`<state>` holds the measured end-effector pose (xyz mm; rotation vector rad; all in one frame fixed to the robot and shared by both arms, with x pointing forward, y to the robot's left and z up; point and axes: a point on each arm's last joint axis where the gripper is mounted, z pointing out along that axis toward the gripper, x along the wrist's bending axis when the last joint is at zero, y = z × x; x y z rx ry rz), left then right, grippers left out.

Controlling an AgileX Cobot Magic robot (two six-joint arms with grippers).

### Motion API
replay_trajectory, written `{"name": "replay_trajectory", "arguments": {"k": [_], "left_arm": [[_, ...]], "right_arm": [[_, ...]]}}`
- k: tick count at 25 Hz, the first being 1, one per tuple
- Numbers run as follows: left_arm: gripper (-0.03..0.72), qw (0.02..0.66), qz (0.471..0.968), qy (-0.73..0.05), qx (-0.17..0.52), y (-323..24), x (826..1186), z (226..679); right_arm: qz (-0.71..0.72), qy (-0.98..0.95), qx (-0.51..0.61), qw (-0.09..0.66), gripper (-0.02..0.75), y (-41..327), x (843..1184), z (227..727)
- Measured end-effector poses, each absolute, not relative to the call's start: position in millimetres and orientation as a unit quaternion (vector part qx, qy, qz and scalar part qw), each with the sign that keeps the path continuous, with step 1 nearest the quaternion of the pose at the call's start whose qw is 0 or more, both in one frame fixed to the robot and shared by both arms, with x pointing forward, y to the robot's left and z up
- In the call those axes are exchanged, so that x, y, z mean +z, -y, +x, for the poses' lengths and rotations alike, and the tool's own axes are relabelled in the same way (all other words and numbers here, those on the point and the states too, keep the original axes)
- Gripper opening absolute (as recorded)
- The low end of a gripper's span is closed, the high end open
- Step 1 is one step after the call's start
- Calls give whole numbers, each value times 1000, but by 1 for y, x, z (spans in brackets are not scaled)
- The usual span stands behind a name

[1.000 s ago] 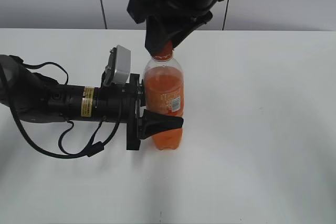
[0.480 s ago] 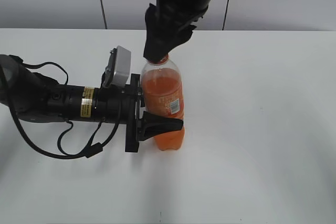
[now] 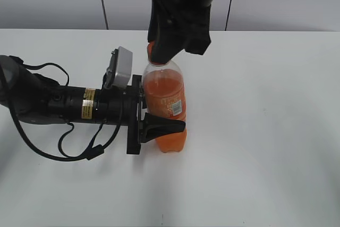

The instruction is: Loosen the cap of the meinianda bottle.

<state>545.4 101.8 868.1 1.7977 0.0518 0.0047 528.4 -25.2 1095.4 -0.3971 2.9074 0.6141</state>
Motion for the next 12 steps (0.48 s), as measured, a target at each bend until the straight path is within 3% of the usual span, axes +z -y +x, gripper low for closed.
{"name": "replay_trajectory", "arguments": {"k": [12], "left_arm": [[412, 622, 783, -23, 2, -102, 868, 545]], "right_arm": [[-302, -928, 189, 107, 272, 25, 1095, 528]]}}
